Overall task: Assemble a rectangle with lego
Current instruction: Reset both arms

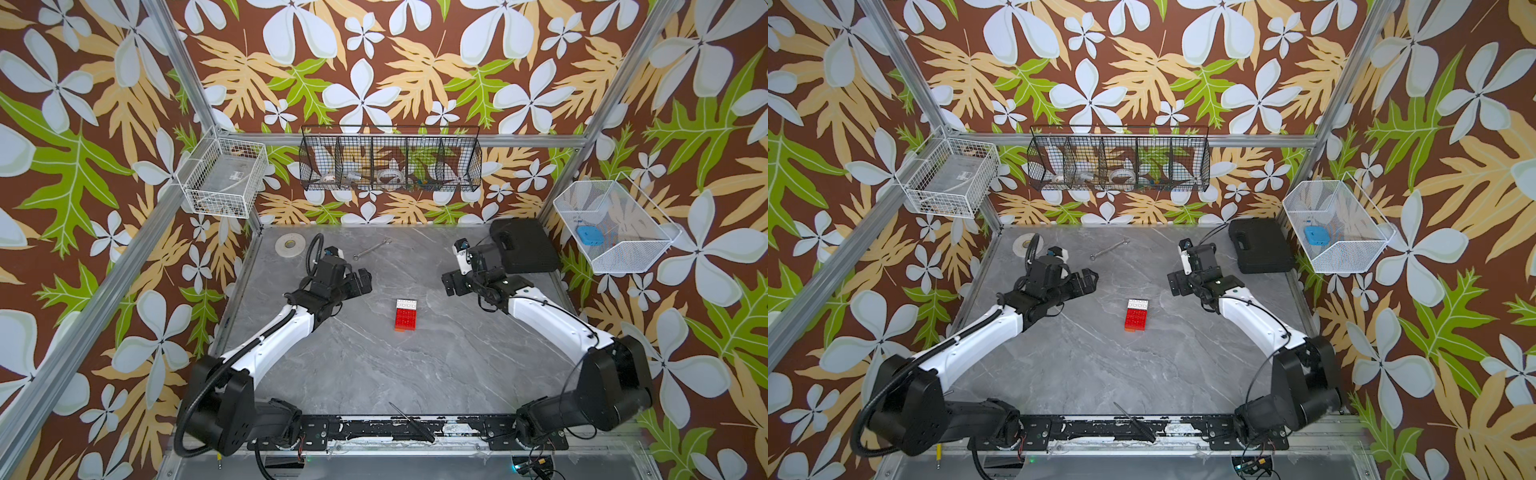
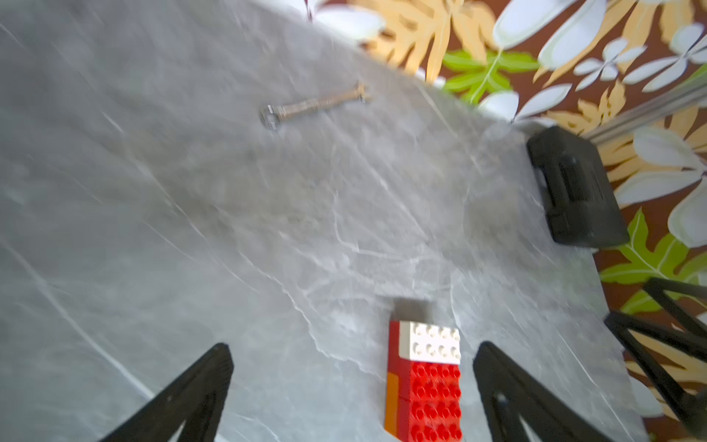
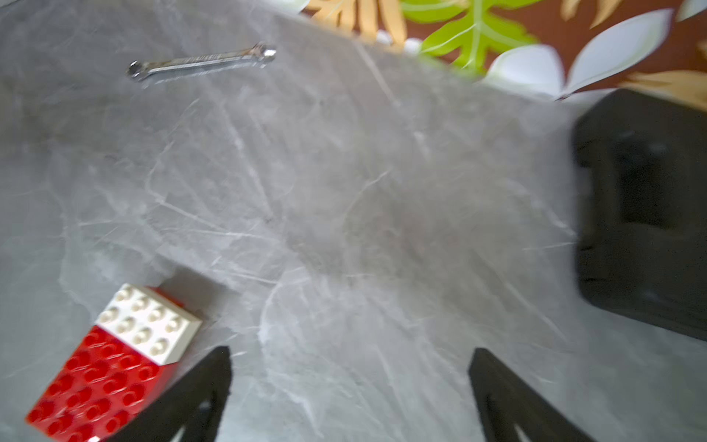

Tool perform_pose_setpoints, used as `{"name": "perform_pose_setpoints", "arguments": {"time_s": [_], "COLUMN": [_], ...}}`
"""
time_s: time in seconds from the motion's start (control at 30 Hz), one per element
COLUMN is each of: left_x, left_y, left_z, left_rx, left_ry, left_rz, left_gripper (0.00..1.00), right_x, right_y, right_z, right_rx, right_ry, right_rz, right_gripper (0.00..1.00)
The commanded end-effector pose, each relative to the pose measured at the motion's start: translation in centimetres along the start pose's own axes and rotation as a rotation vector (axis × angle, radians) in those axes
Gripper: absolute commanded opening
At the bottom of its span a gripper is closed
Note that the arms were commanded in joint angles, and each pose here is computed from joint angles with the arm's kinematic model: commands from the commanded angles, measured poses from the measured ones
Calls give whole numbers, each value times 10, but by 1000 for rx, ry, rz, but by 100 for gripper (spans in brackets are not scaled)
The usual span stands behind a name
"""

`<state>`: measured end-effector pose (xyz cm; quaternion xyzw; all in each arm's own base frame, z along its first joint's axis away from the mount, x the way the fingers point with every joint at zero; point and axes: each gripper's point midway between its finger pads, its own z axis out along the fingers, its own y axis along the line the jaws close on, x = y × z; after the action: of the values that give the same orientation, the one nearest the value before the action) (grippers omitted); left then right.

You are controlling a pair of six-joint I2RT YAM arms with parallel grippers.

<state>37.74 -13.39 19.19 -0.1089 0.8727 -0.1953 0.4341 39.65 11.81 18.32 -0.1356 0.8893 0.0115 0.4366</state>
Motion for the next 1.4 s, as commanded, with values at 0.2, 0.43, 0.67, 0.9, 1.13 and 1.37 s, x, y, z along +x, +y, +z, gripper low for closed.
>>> {"name": "perform_pose_setpoints", "arguments": {"time_s": [0.2,0.43,0.67,0.9,1.13,1.37], "left_x": [-29,-6,4,-4,-7,-9], "left_y": [68,109,132,149,161,164], "left_z": [-77,-97,-80,-57,-40,-45], "left_rx": [-155,-270,-269,-275,-338,-357], "left_ry": [-549,-693,-731,-714,-648,-682], "left_rz": [218,245,271,269,239,227], "left_gripper": [100,100,100,100,100,100], "right_x": [-9,50,87,95,99,99], "right_y": [-52,-89,-98,-123,-115,-116], "right_z": [-73,-80,-45,-25,2,2], "right_rx": [200,362,393,346,308,310], "right_ry": [-515,-566,-528,-509,-445,-438], "right_rz": [9,111,127,231,189,193], "right_gripper": [99,99,99,99,99,99]}}
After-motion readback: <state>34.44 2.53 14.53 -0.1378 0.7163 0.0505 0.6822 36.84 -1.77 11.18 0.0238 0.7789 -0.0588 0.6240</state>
